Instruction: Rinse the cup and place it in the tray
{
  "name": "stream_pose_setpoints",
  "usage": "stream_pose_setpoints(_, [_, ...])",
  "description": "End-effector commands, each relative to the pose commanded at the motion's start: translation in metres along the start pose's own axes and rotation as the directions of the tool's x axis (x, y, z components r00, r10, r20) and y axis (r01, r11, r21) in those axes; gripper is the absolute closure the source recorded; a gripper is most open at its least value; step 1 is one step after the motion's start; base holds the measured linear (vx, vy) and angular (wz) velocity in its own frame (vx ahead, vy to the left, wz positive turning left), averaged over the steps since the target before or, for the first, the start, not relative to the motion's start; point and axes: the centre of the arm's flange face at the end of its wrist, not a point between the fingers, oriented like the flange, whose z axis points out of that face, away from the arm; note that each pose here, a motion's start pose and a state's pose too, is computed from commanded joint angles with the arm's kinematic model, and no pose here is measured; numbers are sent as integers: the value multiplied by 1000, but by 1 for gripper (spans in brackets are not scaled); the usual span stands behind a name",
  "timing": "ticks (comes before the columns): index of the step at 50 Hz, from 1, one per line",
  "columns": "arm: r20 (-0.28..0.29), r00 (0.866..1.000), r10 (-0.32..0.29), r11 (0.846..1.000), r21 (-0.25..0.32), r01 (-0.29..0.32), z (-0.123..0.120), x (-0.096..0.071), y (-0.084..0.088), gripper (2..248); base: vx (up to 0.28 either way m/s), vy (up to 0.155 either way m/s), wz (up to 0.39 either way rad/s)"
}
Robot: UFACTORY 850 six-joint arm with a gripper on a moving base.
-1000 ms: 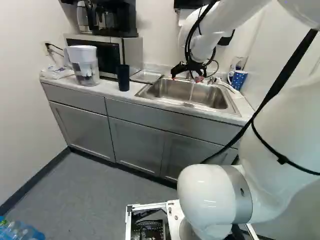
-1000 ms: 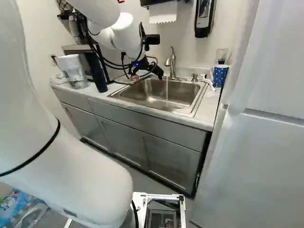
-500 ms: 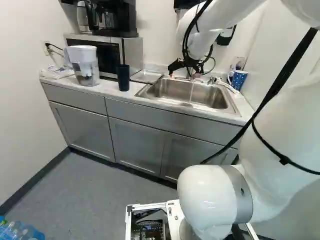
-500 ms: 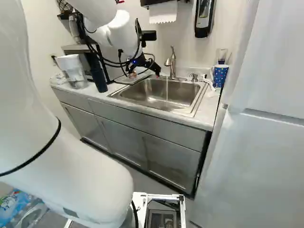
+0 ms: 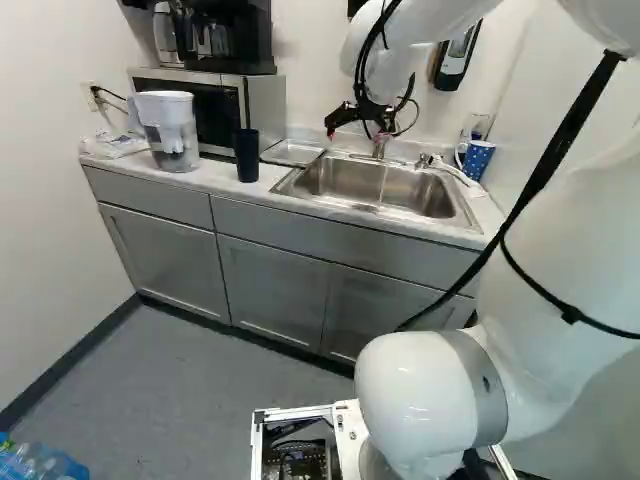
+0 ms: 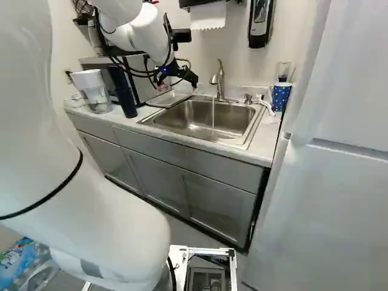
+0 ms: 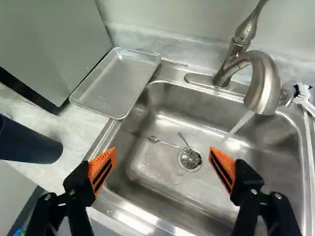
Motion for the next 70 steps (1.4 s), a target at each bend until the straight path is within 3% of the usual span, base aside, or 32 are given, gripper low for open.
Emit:
stream_pose_setpoints(37, [-81, 995, -66, 994, 81, 72, -5, 53, -56, 3, 0, 0, 0])
stream_pose_setpoints(51, [-113, 990, -88, 989, 112, 100, -14, 66, -79, 3, 0, 0, 0])
stream_pose_setpoints(70, [-116, 986, -119, 979, 152, 136, -6, 72, -110, 3, 0, 0, 0])
